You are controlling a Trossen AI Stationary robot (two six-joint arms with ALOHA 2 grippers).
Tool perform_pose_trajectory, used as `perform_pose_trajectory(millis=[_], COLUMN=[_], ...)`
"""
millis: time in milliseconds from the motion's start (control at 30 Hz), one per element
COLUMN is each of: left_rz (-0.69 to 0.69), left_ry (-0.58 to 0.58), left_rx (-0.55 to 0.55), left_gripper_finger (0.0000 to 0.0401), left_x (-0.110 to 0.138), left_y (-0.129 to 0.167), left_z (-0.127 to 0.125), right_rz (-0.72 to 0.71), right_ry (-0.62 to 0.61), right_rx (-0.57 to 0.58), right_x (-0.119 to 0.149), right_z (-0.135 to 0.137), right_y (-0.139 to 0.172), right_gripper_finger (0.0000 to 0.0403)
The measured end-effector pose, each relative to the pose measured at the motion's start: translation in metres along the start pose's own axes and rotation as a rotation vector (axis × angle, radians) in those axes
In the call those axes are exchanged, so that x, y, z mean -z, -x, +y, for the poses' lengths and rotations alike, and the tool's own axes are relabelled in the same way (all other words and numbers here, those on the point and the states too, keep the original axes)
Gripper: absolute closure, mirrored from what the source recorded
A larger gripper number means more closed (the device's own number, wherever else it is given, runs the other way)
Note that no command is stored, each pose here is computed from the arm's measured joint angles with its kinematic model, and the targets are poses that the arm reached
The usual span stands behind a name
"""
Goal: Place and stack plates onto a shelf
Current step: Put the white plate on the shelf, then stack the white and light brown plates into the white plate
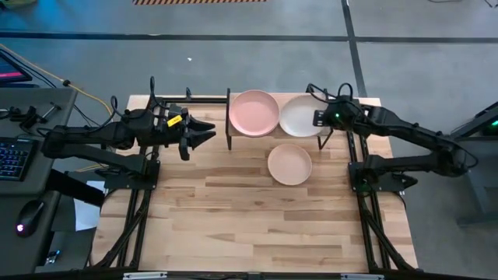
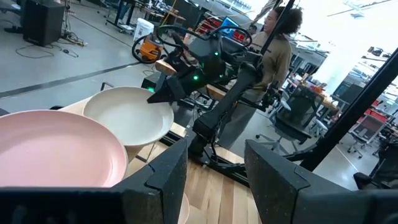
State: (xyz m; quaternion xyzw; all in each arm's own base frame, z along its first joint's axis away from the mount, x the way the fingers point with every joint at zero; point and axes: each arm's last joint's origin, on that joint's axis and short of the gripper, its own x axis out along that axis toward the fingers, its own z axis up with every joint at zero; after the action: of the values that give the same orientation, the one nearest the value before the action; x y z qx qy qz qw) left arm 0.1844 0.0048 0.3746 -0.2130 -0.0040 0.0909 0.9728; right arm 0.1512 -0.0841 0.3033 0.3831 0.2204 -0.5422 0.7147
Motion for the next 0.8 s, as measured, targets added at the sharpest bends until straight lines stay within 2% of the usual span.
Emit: perform_pose_trajectory(millis=[200, 333, 600, 700, 800], left_rz=[-0.001, -0.001, 0.000, -0.001, -0.001], left_ry=[0.000, 0.001, 0.010, 0.010, 0.010], left_rx=[0.000, 0.000, 0.000, 0.000, 0.000], left_gripper_finger=[0.0252, 0.0252, 0.0252, 0.0252, 0.0252], left_x=[0.000, 0.000, 0.000, 0.000, 0.000], left_y=[0.000, 0.000, 0.000, 0.000, 0.000], left_z=[0.000, 0.000, 0.000, 0.000, 0.000], right_rz=[-0.024, -0.035, -0.082, -0.016, 0.061], right_ry=[0.037, 0.054, 0.085, 0.144, 0.206], right_rx=[0.027, 0.045, -0.016, -0.041, 0.027], right_x=[-0.010, -0.016, -0.031, -0.030, -0.019], right_z=[-0.007, -0.011, -0.008, -0.009, -0.016], right_y=[-0.004, -0.006, 0.003, 0.014, 0.020], right_gripper_finger=[0.0240, 0.0237, 0.0236, 0.0248, 0.0296])
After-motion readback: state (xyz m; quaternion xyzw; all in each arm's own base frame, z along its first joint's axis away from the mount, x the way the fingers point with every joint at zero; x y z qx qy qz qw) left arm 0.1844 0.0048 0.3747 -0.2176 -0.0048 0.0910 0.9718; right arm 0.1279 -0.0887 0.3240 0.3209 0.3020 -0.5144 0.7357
